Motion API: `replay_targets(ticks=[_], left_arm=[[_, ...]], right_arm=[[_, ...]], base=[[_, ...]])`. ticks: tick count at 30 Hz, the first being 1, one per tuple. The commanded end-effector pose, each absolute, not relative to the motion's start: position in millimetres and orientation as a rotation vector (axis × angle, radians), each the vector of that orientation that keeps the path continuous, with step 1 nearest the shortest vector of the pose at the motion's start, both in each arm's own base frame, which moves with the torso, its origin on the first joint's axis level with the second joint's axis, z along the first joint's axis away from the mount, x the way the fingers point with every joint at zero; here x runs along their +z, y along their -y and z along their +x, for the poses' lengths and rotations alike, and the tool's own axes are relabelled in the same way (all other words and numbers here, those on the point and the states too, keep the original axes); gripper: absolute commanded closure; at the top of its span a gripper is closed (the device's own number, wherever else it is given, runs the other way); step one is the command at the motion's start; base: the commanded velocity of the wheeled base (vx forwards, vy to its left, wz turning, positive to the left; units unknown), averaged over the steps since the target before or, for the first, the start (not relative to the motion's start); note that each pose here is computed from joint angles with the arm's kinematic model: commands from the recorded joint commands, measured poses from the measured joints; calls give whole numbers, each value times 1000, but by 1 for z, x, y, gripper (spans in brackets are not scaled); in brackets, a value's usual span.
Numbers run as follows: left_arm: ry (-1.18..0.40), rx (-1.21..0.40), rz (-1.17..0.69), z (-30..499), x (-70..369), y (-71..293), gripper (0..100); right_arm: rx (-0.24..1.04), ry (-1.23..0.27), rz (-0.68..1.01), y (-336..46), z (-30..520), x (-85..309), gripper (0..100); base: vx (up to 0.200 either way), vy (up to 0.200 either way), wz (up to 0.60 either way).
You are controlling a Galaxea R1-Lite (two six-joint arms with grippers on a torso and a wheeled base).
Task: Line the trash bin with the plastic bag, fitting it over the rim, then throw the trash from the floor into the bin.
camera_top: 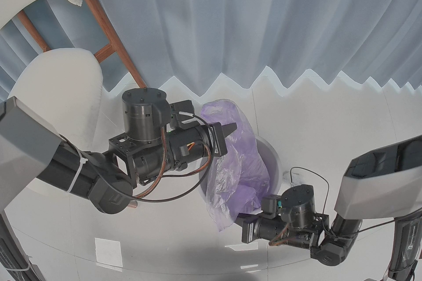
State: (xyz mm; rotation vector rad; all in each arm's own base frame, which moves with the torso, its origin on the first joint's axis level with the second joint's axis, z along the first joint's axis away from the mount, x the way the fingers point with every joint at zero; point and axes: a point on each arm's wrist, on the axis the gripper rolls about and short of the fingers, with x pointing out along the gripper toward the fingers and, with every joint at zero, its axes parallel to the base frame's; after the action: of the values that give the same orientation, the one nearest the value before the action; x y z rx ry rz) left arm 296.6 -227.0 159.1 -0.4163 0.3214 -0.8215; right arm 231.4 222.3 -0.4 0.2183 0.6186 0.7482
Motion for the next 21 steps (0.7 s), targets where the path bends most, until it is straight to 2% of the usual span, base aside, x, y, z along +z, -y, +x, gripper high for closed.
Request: replay_targets(ticks=[1,7,9,12,16,21], left_arm=[[-340,-802,-410,292,154,224,100],[-463,-792,-377,276,155,222,100],[-540,-767,-354,272,157,219,100],[-534,-709,-337,282,167,218,100],[-518,-700,-329,280,172,221,100],[-680,-738,-198,249,167,228,100]], right_arm=[[844,-668,227,-203,164,35,100],[838,-696,218,-153,121,54,100],[783,-637,273,-139,124,68,100],[679,-567,325,-121,132,82,100],[658,-515,349,-118,139,92,100],[557,-433,402,-116,175,116,100]], base=[[0,0,0],[0,0,0],[0,0,0],[0,0,0],[0,0,0],[0,0,0]])
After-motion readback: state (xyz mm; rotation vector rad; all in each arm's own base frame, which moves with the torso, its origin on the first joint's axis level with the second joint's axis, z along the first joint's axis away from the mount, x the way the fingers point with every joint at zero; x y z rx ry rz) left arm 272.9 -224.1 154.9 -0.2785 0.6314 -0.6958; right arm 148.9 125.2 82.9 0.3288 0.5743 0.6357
